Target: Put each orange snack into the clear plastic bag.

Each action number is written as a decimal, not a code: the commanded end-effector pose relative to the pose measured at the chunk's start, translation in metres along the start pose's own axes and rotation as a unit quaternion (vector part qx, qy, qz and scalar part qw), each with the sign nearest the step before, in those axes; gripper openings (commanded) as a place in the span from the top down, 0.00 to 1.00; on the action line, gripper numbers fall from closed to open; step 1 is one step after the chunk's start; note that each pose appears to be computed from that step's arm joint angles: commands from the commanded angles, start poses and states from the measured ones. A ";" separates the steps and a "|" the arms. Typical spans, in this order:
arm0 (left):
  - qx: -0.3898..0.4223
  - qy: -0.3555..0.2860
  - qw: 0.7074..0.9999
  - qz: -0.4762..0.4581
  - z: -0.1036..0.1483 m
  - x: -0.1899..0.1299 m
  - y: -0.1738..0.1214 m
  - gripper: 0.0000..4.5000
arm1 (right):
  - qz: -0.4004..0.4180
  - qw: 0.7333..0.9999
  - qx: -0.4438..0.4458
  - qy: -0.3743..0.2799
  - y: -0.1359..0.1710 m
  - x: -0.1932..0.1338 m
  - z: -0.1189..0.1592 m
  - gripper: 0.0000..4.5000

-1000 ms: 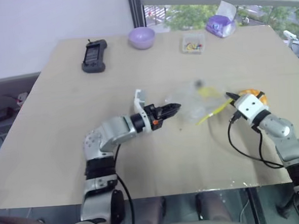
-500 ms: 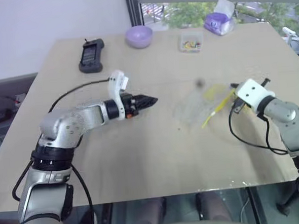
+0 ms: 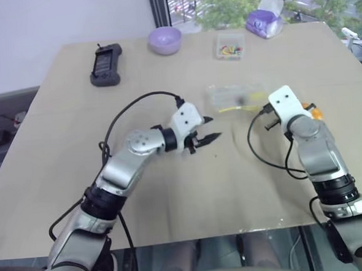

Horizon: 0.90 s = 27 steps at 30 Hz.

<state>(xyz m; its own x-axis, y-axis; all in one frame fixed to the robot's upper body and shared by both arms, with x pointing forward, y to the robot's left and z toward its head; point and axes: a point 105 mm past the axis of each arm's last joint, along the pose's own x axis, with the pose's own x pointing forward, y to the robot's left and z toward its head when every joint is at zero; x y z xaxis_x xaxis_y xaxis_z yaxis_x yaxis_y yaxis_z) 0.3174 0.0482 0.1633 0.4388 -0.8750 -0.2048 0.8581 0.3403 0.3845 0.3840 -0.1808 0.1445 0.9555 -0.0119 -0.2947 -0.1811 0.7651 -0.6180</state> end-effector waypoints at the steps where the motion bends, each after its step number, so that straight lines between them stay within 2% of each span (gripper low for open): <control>1: 0.032 -0.020 0.999 -0.014 0.015 0.000 -0.009 0.44 | -0.028 0.999 -0.006 -0.029 -0.008 -0.006 0.022 1.00; 9: 0.034 -0.031 0.998 0.038 0.027 0.008 0.005 0.44 | -0.022 0.999 -0.011 -0.040 0.004 -0.008 0.028 1.00; 14: 0.035 0.010 0.997 0.072 0.011 0.018 0.013 0.44 | -0.019 0.999 -0.009 -0.049 0.008 -0.009 0.032 1.00; 17: 0.014 0.010 0.996 0.090 0.008 0.026 0.015 0.44 | -0.019 0.999 -0.008 -0.049 0.008 -0.010 0.033 1.00; 27: 0.018 0.022 0.993 0.115 -0.002 0.039 0.016 0.44 | -0.025 0.998 -0.006 -0.051 0.007 -0.010 0.033 1.00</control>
<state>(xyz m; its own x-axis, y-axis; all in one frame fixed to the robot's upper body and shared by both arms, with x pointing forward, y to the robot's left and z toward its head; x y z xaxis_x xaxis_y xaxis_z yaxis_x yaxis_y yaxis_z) 0.3497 0.0232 0.1488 0.6331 -0.7509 -0.1880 0.7407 0.5171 0.4289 0.3824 -0.1560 0.1521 0.9688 0.0107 -0.2478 -0.1699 0.7565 -0.6315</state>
